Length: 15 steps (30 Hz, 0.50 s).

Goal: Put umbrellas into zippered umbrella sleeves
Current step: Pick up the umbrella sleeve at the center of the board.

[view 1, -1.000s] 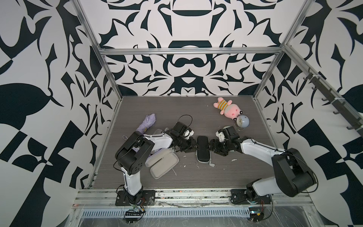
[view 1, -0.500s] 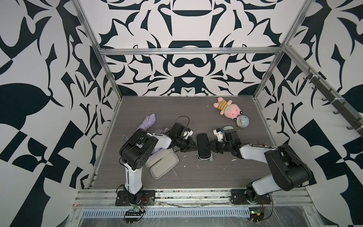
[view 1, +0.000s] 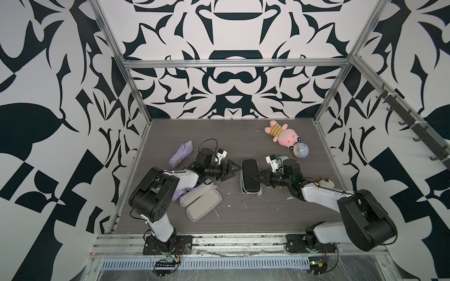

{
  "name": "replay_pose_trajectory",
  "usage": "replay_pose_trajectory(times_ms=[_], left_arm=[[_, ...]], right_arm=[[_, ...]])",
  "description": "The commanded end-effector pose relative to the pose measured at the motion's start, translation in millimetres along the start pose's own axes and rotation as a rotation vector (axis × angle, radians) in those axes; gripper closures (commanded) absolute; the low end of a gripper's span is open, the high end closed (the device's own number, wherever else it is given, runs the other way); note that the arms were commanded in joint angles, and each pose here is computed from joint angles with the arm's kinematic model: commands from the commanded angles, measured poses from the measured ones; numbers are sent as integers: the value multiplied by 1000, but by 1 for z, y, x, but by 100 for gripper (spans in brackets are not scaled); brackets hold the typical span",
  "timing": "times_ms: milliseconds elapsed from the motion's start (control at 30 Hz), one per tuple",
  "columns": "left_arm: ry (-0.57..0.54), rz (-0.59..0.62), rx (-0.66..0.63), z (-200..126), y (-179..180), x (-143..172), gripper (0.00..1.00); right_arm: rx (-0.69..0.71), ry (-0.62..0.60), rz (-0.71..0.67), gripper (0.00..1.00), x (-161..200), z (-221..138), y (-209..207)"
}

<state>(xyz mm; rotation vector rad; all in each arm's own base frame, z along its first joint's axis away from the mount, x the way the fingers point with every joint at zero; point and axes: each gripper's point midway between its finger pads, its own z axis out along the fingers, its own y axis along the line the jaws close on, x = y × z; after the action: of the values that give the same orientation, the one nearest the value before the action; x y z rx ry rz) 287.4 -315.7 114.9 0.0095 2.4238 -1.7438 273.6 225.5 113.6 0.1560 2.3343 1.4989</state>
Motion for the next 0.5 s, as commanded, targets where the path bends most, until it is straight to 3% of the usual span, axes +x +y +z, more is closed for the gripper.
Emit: replay_pose_trajectory(times_ms=[0,133,333,400,467], left_arm=[[-63,33,110,3,-30,-16,10],[-38,85,143,14,-55,-12,14],[7,105,216,23,-78,-5,42],[15,122,227,23,-84,-6,44],[17,146,225,24,-90,-9,39]], right_arm=[[-177,-45,-70,100,-21,-9,58],[-206,-57,-76,100,-23,-12,75],[-241,-65,-80,100,-25,-12,94],[-242,-61,-73,96,-23,-10,95],[-249,-46,-80,96,-20,-7,98]])
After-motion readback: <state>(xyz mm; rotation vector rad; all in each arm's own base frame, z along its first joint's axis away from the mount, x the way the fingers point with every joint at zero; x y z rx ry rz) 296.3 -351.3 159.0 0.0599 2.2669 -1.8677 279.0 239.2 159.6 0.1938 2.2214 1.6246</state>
